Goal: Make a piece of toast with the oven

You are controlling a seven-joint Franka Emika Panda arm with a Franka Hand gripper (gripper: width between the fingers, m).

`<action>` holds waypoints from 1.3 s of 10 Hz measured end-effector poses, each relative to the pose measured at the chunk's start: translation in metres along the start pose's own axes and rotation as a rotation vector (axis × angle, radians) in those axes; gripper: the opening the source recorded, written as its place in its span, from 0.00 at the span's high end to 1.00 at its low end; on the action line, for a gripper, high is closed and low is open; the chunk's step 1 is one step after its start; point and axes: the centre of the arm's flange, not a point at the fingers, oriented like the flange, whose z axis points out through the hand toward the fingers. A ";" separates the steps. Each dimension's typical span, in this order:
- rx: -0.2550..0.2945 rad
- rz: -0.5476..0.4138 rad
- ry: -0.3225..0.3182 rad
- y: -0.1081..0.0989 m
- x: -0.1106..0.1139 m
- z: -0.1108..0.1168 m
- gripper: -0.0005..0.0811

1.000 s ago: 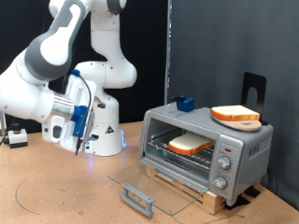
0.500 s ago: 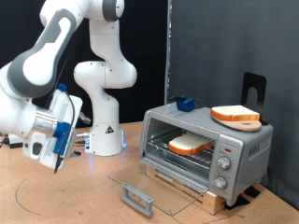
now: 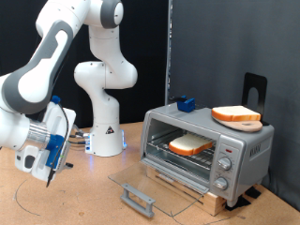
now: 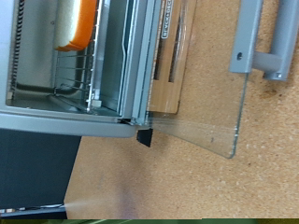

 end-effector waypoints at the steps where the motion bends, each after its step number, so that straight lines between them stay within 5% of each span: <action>1: 0.018 -0.010 -0.040 0.000 -0.004 0.002 0.00; 6: 0.019 0.157 -0.151 0.050 0.018 0.039 0.00; 8: -0.037 0.191 -0.134 0.070 0.034 0.055 0.00; 13: 0.106 0.140 -0.176 0.073 0.031 0.076 0.00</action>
